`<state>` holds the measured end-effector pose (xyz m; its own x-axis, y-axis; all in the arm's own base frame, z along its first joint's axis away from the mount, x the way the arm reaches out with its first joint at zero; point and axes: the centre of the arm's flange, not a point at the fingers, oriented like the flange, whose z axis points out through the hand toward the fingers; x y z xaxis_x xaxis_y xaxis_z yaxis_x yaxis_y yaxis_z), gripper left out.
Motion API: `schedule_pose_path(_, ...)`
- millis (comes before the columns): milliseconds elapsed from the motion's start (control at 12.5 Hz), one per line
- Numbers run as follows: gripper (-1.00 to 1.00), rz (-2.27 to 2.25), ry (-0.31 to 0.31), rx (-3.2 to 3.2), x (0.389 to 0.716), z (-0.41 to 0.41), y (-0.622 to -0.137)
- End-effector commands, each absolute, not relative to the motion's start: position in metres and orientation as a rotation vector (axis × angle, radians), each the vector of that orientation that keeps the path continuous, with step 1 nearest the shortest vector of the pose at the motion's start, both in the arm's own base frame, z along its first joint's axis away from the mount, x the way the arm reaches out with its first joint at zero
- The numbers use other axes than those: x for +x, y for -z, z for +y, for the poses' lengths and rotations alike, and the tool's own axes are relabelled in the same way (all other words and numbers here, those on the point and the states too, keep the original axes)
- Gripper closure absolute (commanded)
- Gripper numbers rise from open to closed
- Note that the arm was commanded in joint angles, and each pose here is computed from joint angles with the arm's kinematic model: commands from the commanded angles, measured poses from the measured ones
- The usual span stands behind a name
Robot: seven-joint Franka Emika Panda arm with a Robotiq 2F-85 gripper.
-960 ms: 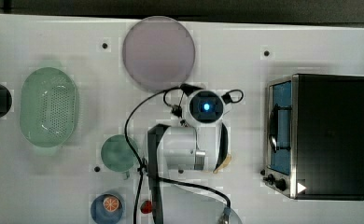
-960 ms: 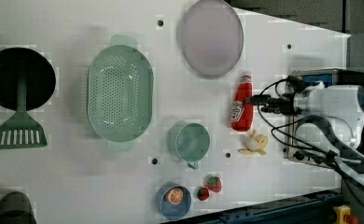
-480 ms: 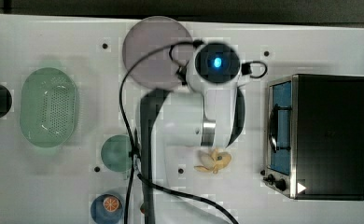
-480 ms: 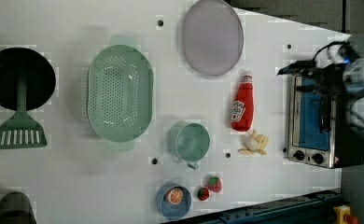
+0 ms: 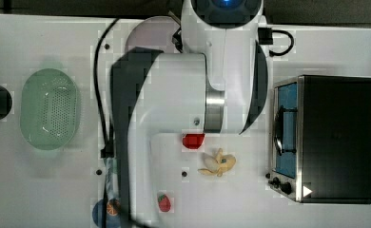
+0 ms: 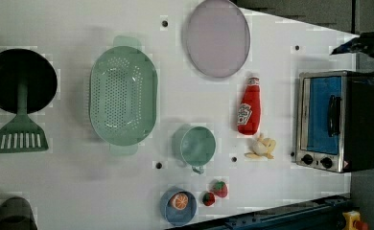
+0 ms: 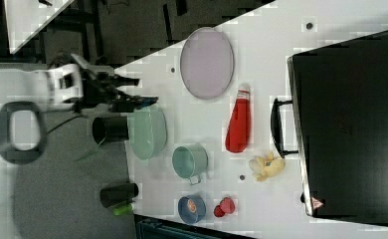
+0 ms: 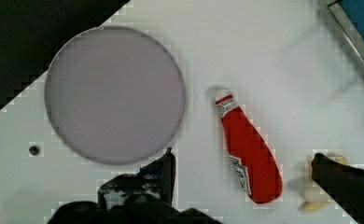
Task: Pick ketchup from plate and place it on table.
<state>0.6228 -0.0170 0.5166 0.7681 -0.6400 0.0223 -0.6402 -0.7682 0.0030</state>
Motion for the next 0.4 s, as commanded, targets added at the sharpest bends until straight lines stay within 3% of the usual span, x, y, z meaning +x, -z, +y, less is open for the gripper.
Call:
schedule_pose_path(80,-1.00,-1.161,-0.030,2.905,0.613,-0.015,-0.569)
schedule_pose_path(400,-1.00,-1.161,0.060,2.879,0.602,-0.017,-0.593)
